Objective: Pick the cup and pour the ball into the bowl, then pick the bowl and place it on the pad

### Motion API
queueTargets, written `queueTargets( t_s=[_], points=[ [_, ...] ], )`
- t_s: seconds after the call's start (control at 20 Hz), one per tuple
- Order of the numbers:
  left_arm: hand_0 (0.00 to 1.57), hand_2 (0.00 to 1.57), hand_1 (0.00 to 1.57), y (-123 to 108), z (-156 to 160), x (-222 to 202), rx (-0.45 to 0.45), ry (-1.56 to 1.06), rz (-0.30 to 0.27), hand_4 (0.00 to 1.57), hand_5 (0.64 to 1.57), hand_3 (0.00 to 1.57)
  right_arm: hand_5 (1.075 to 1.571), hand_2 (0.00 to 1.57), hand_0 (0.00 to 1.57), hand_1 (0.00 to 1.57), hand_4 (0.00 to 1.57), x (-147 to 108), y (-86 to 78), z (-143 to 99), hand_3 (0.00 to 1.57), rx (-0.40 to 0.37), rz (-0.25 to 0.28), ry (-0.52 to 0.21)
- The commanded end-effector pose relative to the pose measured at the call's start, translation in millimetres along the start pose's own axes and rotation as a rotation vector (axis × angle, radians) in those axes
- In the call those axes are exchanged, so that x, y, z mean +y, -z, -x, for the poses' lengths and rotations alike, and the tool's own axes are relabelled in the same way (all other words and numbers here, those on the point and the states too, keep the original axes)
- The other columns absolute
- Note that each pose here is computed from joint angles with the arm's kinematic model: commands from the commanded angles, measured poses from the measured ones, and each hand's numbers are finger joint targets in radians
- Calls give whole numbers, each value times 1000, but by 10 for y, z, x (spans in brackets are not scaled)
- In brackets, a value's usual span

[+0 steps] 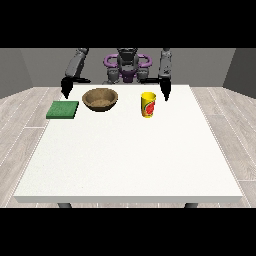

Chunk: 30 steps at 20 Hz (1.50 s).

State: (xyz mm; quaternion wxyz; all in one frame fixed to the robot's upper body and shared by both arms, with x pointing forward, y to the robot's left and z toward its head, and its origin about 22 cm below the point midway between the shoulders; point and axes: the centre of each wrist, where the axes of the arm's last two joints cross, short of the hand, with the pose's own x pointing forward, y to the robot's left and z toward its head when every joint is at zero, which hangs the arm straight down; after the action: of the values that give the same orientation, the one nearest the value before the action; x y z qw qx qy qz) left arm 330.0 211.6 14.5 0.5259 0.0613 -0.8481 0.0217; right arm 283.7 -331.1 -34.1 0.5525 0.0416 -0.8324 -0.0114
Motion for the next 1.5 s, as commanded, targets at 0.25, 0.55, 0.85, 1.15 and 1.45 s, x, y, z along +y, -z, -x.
queueTargets(
  t_s=[0.25, 0.55, 0.85, 1.15, 1.45],
  points=[
    [0, 0, 0, 3, 418, 125, -5, 12, -49, 0, 1410, 0, 1547, 0, 0, 0, 0, 104, 167, 91, 0, -46, -36, 36],
    [0, 0, 0, 482, 300, 181, -131, 11, -117, 0, 1394, 0, 1550, 0, 0, 0, 0, 16, 407, -59, 0, -151, -100, 16],
    [0, 0, 0, 316, 490, 154, -106, 23, -143, 0, 1411, 0, 1541, 0, 0, 0, 0, -155, 317, -43, 0, -136, -108, 38],
    [1373, 1571, 1373, 373, 433, 363, -167, 205, -249, 1165, 1533, 1571, 1548, 0, 0, 0, 135, -345, 568, -328, 0, -201, -124, -4],
    [1386, 1571, 1386, 284, 352, 222, -175, 312, -273, 1226, 1532, 1571, 1552, 227, 0, 0, 179, -476, 603, -342, 0, -193, -117, -2]
  ],
)
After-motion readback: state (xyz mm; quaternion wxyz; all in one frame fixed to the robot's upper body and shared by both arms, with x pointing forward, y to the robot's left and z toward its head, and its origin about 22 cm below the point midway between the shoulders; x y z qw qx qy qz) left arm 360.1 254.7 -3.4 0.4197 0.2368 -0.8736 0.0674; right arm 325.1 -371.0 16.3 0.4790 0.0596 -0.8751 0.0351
